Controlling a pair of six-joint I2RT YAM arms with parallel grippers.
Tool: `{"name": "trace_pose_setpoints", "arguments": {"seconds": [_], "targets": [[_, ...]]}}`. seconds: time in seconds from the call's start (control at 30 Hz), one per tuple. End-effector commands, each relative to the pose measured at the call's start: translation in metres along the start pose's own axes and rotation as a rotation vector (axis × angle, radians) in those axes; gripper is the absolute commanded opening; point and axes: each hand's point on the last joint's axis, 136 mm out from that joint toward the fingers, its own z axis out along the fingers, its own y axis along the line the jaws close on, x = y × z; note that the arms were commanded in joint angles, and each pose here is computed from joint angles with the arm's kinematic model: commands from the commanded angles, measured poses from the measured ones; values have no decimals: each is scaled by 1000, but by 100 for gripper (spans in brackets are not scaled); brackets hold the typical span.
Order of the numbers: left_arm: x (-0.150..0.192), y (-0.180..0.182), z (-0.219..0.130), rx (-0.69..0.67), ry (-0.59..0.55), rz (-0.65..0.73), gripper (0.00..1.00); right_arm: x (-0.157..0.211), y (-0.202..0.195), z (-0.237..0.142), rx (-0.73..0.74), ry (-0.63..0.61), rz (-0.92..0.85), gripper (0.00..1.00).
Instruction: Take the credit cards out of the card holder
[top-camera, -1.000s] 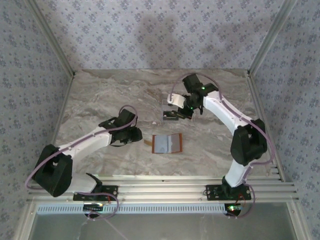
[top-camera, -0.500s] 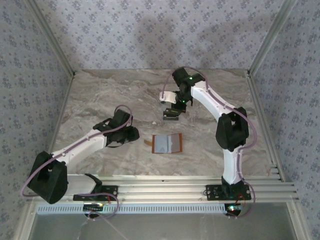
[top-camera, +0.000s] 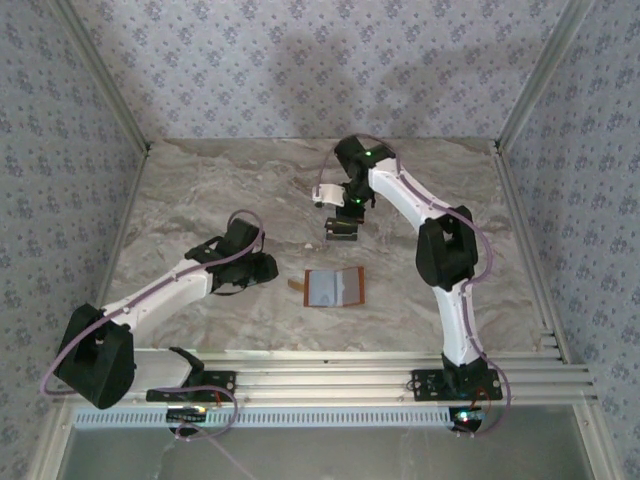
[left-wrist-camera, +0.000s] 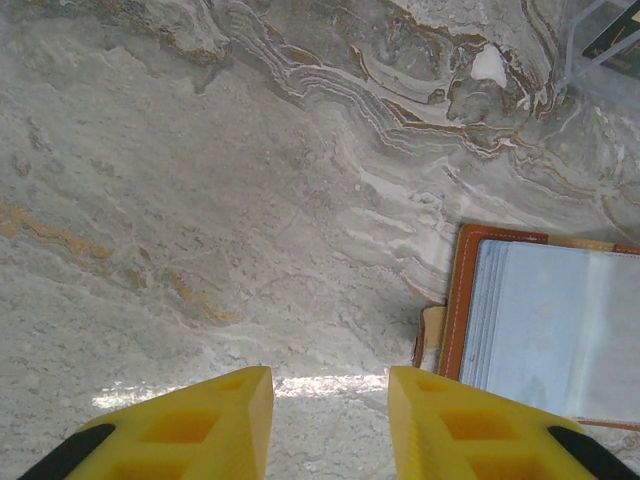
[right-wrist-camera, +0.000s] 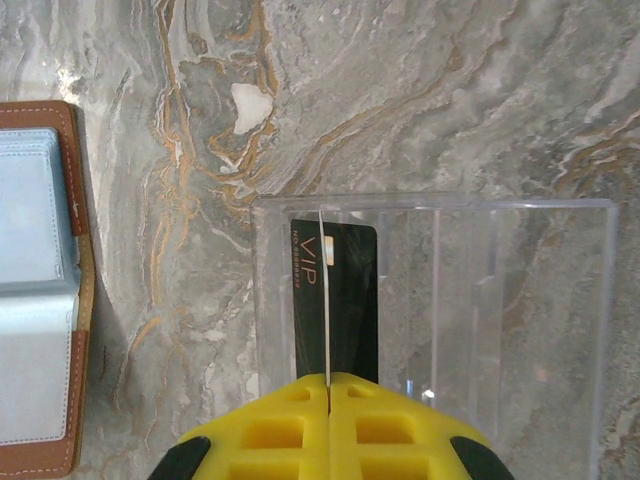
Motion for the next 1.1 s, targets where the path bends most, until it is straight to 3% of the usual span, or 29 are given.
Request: {"name": "trace_pose_setpoints", "arguments": {"seconds": [0.0, 0.63, 0.83, 1.07], "targets": [[1, 3, -6, -4, 4, -8, 36, 9, 10, 5, -56, 59, -121, 0], [4, 6, -5, -3, 8, -11, 36, 21, 14, 29, -101, 119, -114, 0], [4, 7, -6, -6, 2, -14, 36, 17, 4, 28, -50, 113, -121, 17], [3, 7, -7, -3, -2, -14, 36, 12, -10, 17, 36, 99, -127, 22]]}}
